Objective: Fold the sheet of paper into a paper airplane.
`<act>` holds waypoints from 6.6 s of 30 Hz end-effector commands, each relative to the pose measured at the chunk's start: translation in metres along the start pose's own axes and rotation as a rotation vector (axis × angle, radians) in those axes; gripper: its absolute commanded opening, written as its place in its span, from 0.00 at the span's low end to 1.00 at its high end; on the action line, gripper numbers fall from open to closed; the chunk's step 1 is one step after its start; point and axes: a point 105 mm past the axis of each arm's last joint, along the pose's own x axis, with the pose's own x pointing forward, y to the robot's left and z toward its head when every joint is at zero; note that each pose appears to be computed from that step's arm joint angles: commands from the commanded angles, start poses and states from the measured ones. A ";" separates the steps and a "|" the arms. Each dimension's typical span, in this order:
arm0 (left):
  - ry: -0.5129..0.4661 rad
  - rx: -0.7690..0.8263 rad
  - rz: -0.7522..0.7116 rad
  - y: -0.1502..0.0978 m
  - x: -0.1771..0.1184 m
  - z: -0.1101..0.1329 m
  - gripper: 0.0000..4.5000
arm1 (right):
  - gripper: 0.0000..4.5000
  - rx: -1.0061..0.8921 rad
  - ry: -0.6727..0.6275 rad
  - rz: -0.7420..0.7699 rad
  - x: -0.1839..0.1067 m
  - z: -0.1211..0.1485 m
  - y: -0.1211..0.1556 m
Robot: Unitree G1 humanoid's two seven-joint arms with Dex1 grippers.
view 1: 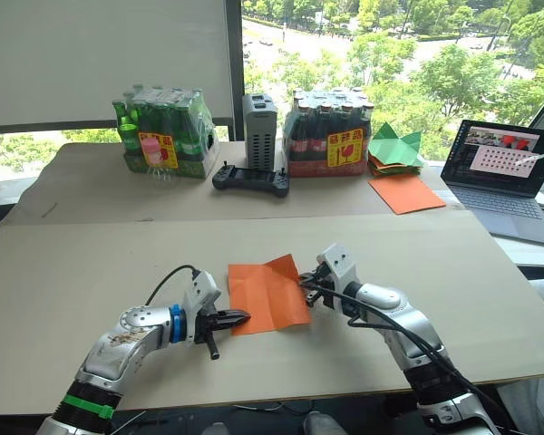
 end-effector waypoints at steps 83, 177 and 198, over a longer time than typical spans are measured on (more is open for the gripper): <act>0.007 -0.030 0.126 0.016 -0.016 -0.008 0.01 | 0.00 0.146 -0.091 0.329 0.026 0.033 0.083; 0.004 -0.118 0.107 0.007 -0.008 -0.014 0.01 | 0.00 0.054 0.006 0.059 0.061 0.015 0.036; -0.003 -0.122 0.115 0.006 -0.008 -0.014 0.01 | 0.00 0.060 -0.004 0.014 0.073 0.017 0.032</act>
